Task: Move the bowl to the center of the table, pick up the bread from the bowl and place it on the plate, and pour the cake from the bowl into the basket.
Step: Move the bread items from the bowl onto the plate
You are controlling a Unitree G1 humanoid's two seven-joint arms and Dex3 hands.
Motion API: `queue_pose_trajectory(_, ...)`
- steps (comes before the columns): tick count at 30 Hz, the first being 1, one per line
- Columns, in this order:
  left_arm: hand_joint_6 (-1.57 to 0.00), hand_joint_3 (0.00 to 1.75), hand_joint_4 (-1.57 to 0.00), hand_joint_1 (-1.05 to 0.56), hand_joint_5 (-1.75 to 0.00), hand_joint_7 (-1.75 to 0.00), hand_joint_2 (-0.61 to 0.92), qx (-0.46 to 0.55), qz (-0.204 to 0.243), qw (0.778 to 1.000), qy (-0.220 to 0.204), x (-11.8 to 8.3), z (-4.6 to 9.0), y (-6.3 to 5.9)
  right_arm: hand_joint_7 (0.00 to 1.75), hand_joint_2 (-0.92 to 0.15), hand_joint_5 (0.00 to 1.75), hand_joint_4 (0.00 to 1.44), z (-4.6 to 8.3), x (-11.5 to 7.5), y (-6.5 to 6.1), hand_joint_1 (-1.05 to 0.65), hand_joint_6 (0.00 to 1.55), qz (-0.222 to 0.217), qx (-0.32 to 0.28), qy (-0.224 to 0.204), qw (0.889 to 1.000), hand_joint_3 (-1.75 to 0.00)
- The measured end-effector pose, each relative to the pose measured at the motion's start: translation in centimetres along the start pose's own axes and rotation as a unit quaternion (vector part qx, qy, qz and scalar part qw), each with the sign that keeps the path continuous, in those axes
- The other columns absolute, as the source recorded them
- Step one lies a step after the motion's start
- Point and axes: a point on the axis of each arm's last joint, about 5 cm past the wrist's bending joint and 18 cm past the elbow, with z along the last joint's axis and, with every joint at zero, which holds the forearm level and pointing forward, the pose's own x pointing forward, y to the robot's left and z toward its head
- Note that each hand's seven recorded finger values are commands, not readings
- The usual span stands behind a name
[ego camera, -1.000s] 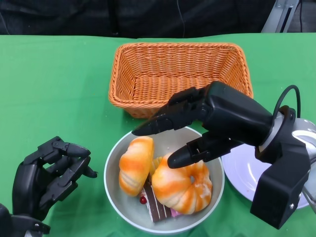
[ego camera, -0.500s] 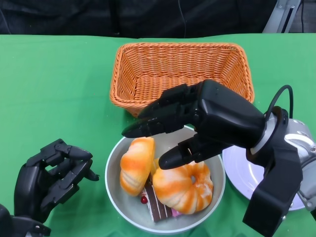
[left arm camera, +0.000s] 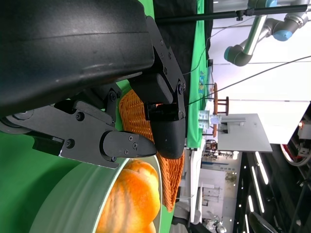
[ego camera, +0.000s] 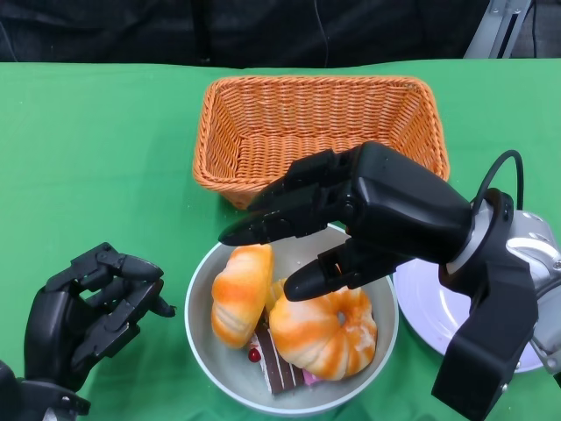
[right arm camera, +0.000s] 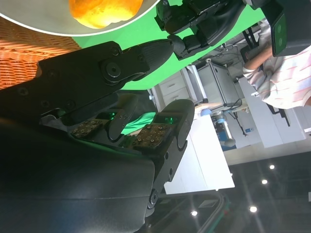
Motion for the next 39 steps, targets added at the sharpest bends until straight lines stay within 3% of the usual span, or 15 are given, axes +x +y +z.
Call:
queue_pose_trajectory(16, -0.96, 0.27, -0.89, -0.2, -1.24, -0.94, 0.92, -0.002, 0.003, 1.0, 0.007, 0.0, -0.1, -0.1, 0.0, -0.8, 0.17, 0.79, 0.0, 0.2, 0.4, -0.57, 0.76, 0.002, -0.012, -0.008, 1.0, 0.0)
queue_pose_trajectory(17, -0.97, 0.27, -0.88, -0.2, -1.21, -0.87, 0.92, -0.002, 0.007, 1.0, 0.007, 0.0, -0.1, -0.1, 0.0, -0.79, 0.17, 0.79, 0.0, 0.2, 0.5, -0.57, 0.76, 0.004, -0.015, -0.008, 1.0, 0.0)
queue_pose_trajectory(22, -1.14, 0.26, -0.95, -0.24, -0.79, -0.22, 0.92, 0.012, 0.027, 1.0, 0.004, 0.1, 0.0, -0.3, 0.0, -0.79, 0.14, 0.77, 0.0, 0.4, 0.6, -0.58, 0.75, 0.013, -0.03, -0.015, 0.999, 0.0)
queue_pose_trajectory(24, -1.16, 0.24, -1.01, -0.27, -0.55, -0.09, 0.92, 0.021, 0.033, 0.999, 0.002, 0.2, 0.0, -0.4, 0.0, -0.79, 0.13, 0.76, 0.0, 0.5, 0.6, -0.59, 0.75, 0.013, -0.035, -0.02, 0.999, 0.0)
queue_pose_trajectory(29, -0.97, 0.16, -1.08, -0.33, -0.23, 0.0, 0.92, -0.004, 0.029, 1.0, 0.001, 0.1, -0.2, -0.7, 0.0, -0.78, 0.11, 0.75, 0.1, 0.6, 0.7, -0.59, 0.75, 0.019, -0.045, -0.022, 0.999, 0.0)
queue_pose_trajectory(39, -0.94, 0.22, -1.1, -0.49, -0.05, 0.0, 0.92, -0.008, -0.008, 1.0, 0.025, 0.2, 0.2, -0.5, 0.0, -0.78, 0.06, 0.74, 0.0, 0.8, 1.2, -0.62, 0.74, 0.033, -0.065, -0.036, 0.997, 0.0)
